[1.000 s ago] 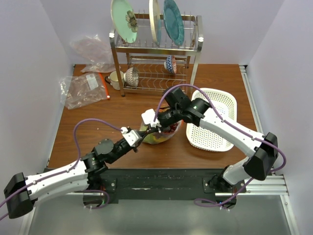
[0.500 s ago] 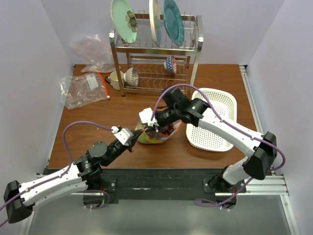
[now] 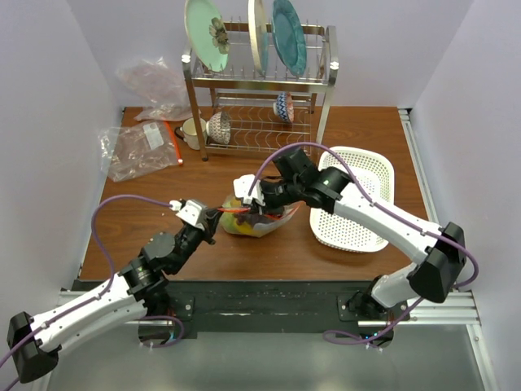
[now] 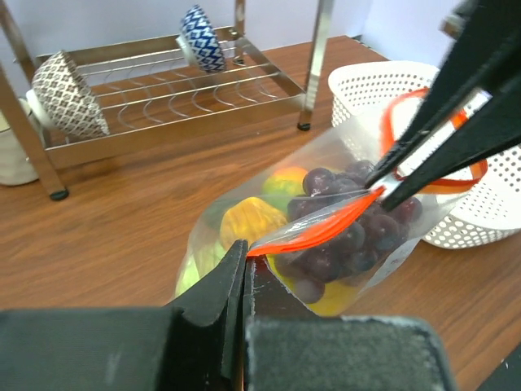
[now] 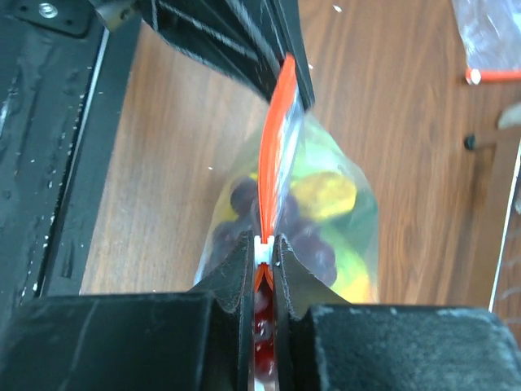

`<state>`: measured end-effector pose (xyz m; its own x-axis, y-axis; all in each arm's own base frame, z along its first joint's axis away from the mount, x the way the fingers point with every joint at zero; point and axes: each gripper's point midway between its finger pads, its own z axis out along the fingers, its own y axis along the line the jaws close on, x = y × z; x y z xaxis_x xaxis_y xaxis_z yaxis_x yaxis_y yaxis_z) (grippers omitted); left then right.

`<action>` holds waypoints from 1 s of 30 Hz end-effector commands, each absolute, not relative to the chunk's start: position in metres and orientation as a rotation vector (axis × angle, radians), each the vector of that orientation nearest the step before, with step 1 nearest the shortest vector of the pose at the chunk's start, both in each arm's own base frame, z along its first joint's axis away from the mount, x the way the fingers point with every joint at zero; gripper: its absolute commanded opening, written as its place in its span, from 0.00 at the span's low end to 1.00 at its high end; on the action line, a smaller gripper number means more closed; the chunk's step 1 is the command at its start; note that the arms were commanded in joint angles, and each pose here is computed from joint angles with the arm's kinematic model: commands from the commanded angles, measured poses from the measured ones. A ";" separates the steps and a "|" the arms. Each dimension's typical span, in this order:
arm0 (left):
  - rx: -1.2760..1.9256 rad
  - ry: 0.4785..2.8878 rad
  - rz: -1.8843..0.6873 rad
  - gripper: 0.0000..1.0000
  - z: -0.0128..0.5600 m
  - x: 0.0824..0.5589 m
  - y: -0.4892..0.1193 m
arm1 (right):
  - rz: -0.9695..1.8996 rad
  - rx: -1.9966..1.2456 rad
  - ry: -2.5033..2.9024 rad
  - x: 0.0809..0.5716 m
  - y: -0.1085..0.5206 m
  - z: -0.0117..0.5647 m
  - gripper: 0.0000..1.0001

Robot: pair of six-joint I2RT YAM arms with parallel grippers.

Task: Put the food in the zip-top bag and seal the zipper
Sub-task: Zip the zipper food storage bag at the center of the board.

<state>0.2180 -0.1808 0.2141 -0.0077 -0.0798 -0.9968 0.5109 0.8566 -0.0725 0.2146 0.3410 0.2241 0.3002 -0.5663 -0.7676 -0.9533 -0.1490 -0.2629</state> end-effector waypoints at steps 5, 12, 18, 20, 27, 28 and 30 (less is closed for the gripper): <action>0.059 1.539 -0.268 0.00 0.239 0.246 -0.125 | 0.491 -1.600 1.632 0.229 0.277 0.230 0.00; 0.034 1.550 -0.213 0.00 0.245 0.251 -0.117 | 0.424 -1.448 1.724 0.233 0.245 0.233 0.00; 0.021 1.560 -0.177 0.00 0.247 0.256 -0.113 | 0.373 -1.320 1.801 0.234 0.225 0.232 0.00; 0.018 1.564 -0.172 0.00 0.246 0.258 -0.113 | 0.344 -1.269 1.811 0.236 0.216 0.234 0.00; 0.022 1.578 -0.164 0.00 0.242 0.262 -0.113 | 0.223 -1.122 1.851 0.244 0.187 0.230 0.00; 0.023 1.578 -0.163 0.00 0.242 0.262 -0.113 | 0.203 -1.108 1.855 0.245 0.183 0.230 0.00; 0.018 1.578 -0.160 0.00 0.243 0.264 -0.112 | 0.167 -1.071 1.858 0.247 0.175 0.231 0.00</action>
